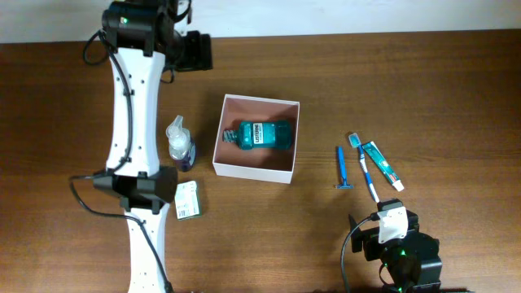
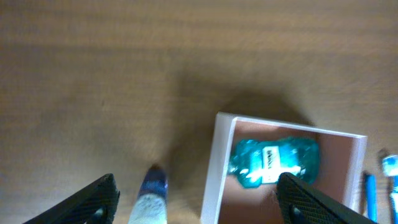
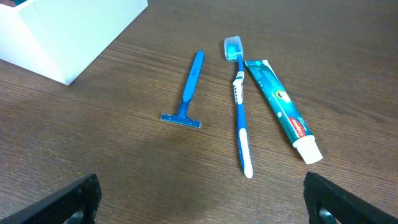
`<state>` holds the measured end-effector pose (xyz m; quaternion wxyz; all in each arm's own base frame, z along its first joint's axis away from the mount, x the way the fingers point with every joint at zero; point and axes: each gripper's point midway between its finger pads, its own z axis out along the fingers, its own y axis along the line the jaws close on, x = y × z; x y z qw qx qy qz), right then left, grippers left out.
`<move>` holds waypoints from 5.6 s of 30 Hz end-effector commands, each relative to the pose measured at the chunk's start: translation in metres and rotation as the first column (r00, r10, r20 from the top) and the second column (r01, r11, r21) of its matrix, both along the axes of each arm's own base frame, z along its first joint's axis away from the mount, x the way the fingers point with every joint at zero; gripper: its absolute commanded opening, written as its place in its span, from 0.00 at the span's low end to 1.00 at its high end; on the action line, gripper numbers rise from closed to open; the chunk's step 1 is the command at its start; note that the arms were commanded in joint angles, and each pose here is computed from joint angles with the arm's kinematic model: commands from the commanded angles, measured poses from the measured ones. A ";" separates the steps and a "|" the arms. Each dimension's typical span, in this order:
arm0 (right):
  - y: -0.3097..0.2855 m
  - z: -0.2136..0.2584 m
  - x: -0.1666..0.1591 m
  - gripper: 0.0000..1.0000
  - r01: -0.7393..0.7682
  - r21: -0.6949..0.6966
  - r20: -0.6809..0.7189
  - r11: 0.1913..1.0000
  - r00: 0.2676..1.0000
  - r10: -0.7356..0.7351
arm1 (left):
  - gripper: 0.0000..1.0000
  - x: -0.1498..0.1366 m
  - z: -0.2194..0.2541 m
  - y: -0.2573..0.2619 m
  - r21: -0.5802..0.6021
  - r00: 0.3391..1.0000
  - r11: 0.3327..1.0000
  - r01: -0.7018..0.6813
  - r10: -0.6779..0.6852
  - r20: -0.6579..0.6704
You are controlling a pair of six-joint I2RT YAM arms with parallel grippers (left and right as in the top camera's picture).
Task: Pack container
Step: 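Move the left gripper to the clear sanitizer bottle and grasp it, then lower the sanitizer bottle into the box beside the mouthwash and release, then grasp the green Dettol soap box with the left gripper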
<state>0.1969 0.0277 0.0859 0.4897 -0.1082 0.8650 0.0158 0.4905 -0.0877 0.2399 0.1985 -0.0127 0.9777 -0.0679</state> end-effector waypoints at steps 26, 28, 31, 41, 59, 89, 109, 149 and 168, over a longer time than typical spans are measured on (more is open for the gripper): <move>0.001 0.000 0.000 0.99 0.001 0.018 0.004 1.000 1.000 -0.001 | 0.87 -0.104 -0.032 0.043 0.156 0.971 0.982 0.102 -0.064 -0.231; 0.001 0.000 0.000 0.99 0.001 0.018 0.004 1.000 1.000 -0.001 | 0.87 -0.100 -0.049 0.043 0.157 0.968 0.982 0.107 -0.068 -0.240; 0.001 0.000 0.000 0.99 0.001 0.018 0.004 1.000 1.000 -0.001 | 0.87 -0.102 -0.075 0.043 0.159 0.960 0.980 0.122 -0.076 -0.271; 0.001 0.000 0.000 0.99 0.001 0.018 0.004 1.000 1.000 -0.001 | 0.75 -0.109 -0.130 0.049 0.166 0.946 0.979 0.119 -0.061 -0.320; 0.001 0.000 0.000 0.99 0.001 0.018 0.004 1.000 1.000 -0.001 | 0.23 -0.112 -0.133 0.050 0.166 0.942 0.979 0.121 -0.060 -0.331; 0.001 0.000 0.000 0.99 0.001 0.018 0.004 1.000 1.000 -0.001 | 0.00 -0.115 -0.012 -0.130 0.111 0.886 0.880 0.462 -0.452 -0.106; 0.001 0.000 0.000 0.99 0.001 0.018 0.004 1.000 1.000 -0.001 | 0.64 -0.117 -0.088 -0.175 0.149 0.819 0.817 0.556 -0.509 -0.265; 0.001 0.000 0.000 0.99 0.001 0.018 0.004 1.000 1.000 -0.001 | 0.83 -0.215 -0.157 0.040 0.200 0.820 0.978 -0.061 0.164 -0.549; 0.001 0.000 0.000 0.99 0.001 0.018 0.004 1.000 1.000 -0.001 | 0.60 -0.236 -0.238 0.040 0.151 0.820 0.977 -0.149 0.208 -0.533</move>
